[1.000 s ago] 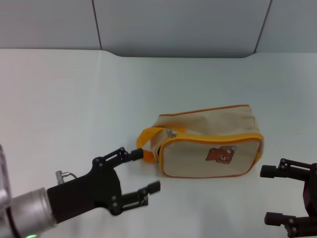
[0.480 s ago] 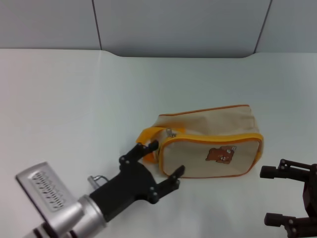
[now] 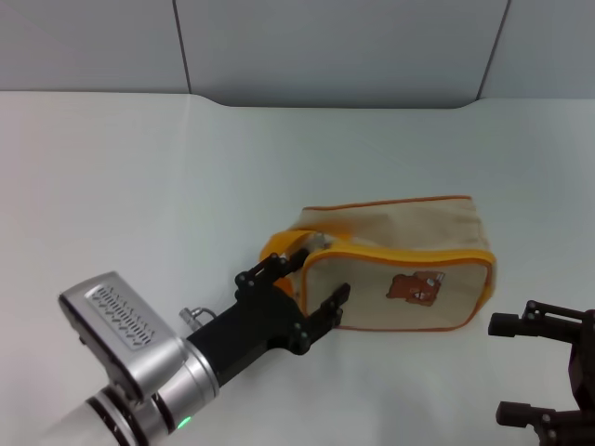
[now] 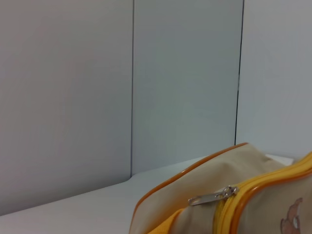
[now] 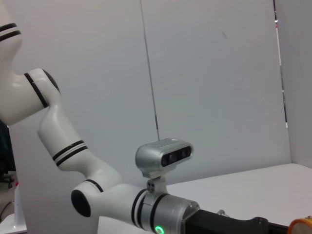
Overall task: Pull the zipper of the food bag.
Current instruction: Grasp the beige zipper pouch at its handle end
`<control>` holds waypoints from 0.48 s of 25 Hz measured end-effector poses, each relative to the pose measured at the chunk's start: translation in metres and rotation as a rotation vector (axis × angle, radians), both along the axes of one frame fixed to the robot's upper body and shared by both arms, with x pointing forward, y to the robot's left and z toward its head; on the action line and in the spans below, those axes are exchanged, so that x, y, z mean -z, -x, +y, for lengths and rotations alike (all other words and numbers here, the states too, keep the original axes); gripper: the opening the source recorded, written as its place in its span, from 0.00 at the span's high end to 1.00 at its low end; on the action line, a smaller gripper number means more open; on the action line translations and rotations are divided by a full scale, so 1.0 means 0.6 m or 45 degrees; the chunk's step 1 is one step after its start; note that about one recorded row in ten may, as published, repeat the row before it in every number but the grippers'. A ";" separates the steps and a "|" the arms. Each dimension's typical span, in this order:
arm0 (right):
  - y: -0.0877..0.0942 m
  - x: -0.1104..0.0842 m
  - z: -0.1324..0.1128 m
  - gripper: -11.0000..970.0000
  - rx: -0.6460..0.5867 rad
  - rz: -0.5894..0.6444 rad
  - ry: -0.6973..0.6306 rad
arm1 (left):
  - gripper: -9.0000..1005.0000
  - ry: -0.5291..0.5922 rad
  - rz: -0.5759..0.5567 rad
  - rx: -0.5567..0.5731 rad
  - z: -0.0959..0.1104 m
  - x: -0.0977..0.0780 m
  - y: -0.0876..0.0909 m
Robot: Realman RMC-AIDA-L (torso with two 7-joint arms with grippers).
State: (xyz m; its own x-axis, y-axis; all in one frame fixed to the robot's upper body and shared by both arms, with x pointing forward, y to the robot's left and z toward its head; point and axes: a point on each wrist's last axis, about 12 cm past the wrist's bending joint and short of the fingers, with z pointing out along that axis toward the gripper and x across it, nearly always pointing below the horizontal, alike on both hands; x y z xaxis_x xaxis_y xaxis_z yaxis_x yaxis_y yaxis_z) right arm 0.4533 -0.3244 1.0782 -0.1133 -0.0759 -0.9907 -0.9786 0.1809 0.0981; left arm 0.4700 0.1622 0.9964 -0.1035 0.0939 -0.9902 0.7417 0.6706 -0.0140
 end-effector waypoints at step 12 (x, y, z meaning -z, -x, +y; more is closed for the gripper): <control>-0.004 -0.002 0.002 0.19 -0.001 -0.012 -0.002 | 0.51 -0.029 -0.013 0.030 -0.005 -0.001 -0.007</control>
State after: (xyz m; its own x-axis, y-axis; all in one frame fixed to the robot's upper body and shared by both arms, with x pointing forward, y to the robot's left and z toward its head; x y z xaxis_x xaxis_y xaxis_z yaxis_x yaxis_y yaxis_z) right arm 0.4557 -0.3233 1.0796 -0.1040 -0.0743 -0.9918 -0.9796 0.1803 0.0892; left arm 0.4741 0.1593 0.9972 -0.0913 0.1186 -0.9887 0.7573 0.6530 0.0084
